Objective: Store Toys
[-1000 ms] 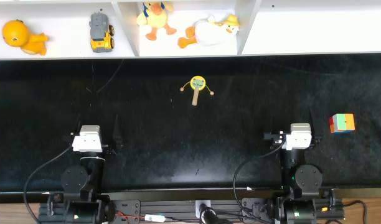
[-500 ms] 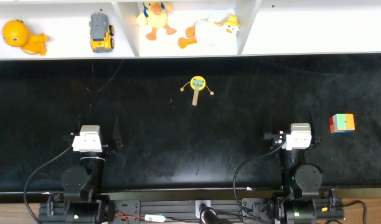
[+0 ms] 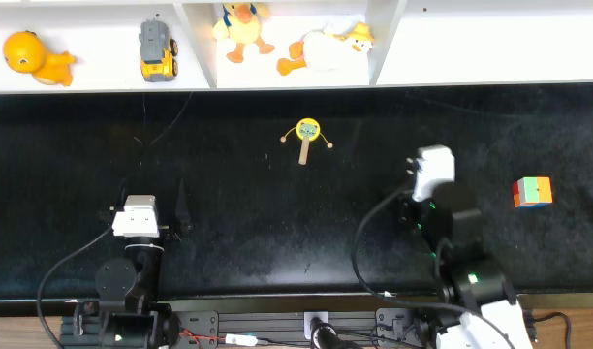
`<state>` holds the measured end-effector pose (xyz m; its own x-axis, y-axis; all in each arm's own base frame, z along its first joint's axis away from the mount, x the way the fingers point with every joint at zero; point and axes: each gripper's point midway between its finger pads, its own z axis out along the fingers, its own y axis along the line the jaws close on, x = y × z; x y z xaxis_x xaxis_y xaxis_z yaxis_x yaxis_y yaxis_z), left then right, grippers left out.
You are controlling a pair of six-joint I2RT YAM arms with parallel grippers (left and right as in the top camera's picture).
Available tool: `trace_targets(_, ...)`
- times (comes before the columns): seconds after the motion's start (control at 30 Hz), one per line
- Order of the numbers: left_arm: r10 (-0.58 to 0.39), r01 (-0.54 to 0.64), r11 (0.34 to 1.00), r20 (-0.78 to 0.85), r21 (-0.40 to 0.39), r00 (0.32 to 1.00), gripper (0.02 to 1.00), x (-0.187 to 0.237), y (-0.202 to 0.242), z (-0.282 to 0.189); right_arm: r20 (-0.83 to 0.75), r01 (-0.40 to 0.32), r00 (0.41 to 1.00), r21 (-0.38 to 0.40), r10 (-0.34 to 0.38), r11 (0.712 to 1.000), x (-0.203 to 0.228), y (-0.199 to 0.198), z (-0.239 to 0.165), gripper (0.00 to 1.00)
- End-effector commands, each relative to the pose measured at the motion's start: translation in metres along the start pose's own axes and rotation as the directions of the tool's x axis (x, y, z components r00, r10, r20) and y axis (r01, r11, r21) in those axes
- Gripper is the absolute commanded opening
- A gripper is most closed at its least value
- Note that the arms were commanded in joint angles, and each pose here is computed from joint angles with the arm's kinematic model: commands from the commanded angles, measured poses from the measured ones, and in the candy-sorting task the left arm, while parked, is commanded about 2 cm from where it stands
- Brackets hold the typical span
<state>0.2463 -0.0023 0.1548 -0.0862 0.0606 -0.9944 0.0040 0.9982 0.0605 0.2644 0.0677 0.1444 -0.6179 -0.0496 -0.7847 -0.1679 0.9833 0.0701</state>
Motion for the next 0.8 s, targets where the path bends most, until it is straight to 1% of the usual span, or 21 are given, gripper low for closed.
trace_targets(0.03,-0.013,0.013,1.000,0.009,0.016,1.000,0.998,-0.002,-0.003,-0.001,-0.103,-0.187,0.977,-0.011,0.185,0.982,-0.005,0.040,0.012,0.996)
trace_targets(0.13,-0.013,0.013,1.000,0.009,0.016,1.000,0.998,-0.002,-0.003,-0.001,-0.165,-0.209,0.962,0.067,0.217,0.976,0.006,0.064,0.032,0.993)
trace_targets(0.2,-0.013,0.013,1.000,0.009,0.016,1.000,0.998,-0.002,-0.003,-0.001,-0.193,-0.210,0.955,0.105,0.227,0.972,0.014,0.080,0.046,0.996)
trace_targets(0.37,-0.013,0.013,1.000,0.009,0.015,1.000,0.998,-0.002,-0.003,-0.001,-0.238,-0.165,0.950,0.166,0.202,0.972,0.021,0.114,0.079,0.996)
trace_targets(0.57,-0.013,0.013,1.000,0.009,0.015,1.000,0.998,-0.002,-0.003,-0.001,-0.274,-0.128,0.945,0.183,0.176,0.975,0.019,0.139,0.112,0.998)
trace_targets(0.8,-0.013,0.013,1.000,0.009,0.016,1.000,0.998,-0.002,-0.003,-0.001,-0.307,-0.115,0.935,0.214,0.178,0.970,0.030,0.144,0.134,0.987)
